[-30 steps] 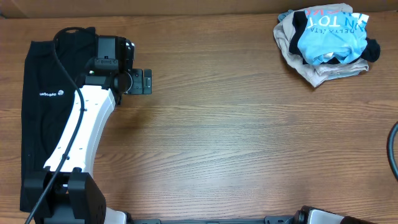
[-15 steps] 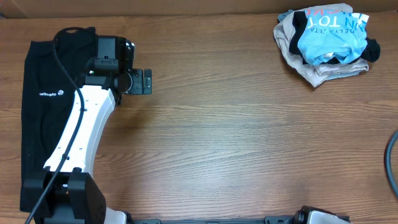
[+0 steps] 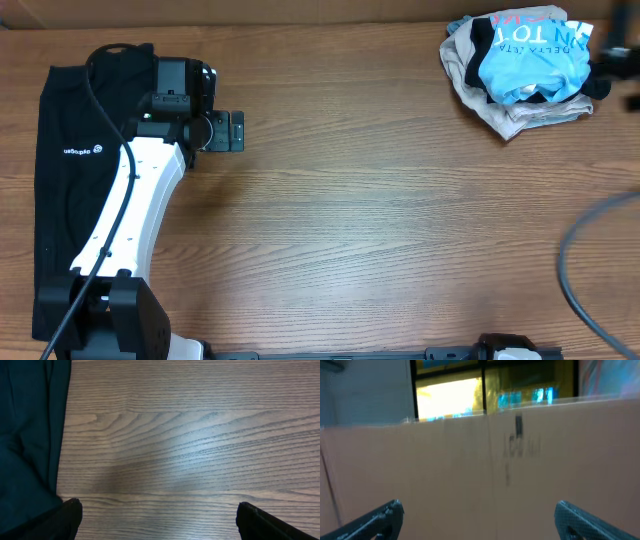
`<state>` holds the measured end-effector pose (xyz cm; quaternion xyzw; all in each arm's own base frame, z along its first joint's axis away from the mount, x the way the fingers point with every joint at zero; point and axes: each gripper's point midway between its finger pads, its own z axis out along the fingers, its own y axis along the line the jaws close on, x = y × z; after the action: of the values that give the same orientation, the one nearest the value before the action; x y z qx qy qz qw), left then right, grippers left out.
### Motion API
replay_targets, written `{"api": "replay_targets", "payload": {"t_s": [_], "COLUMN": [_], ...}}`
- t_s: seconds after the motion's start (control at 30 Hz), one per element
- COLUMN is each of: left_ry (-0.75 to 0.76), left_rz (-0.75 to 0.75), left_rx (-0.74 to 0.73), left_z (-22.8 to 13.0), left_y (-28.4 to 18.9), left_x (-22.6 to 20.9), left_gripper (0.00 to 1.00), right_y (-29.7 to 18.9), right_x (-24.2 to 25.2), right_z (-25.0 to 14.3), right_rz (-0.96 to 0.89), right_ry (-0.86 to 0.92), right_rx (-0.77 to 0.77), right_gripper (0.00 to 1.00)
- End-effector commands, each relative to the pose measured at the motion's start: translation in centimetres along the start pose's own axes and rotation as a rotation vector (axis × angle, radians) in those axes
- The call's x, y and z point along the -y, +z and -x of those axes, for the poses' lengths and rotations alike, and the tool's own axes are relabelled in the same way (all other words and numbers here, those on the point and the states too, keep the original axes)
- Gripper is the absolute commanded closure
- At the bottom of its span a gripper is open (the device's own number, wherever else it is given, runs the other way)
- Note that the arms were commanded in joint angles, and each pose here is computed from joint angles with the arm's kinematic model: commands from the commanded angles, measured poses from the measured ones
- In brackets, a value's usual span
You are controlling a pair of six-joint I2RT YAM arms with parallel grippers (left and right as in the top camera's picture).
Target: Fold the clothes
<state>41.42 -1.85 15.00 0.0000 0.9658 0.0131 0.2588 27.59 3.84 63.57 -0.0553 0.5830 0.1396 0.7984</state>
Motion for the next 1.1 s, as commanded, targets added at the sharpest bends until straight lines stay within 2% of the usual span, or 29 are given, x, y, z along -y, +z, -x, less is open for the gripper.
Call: {"api": "replay_targets", "payload": {"t_s": [0.0,0.27,0.6,0.93,1.07], "left_ry": [-0.018,-0.018,-0.018,-0.018,-0.018], "left_rz": [-0.007,-0.007,-0.007,-0.007,-0.007], "left_rx": [0.015,0.015,0.015,0.015,0.015], "left_z": [0.6,0.6,0.6,0.6,0.6], "left_y": [-0.3,-0.3,-0.3,-0.3,-0.3], "left_x": [0.0,0.0,0.0,0.0,0.0], "left_gripper": [0.00,0.00,0.00,0.00,0.00], "right_y": [0.0,-2.2,-8.1,-13.5,-14.9], "right_x": [0.6,1.8,2.5,2.7,2.8], "right_z": [-4.2,-12.2,-25.2,-34.2,-36.5], "right_rz": [-0.026,-0.088,-0.123,-0.123,-0.123], "right_ry": [0.029,0.048,0.065,0.065,0.065], "right_rx": [-0.046,-0.092,-0.169,-0.163,-0.166], "right_gripper": [0.00,0.00,0.00,0.00,0.00]}}
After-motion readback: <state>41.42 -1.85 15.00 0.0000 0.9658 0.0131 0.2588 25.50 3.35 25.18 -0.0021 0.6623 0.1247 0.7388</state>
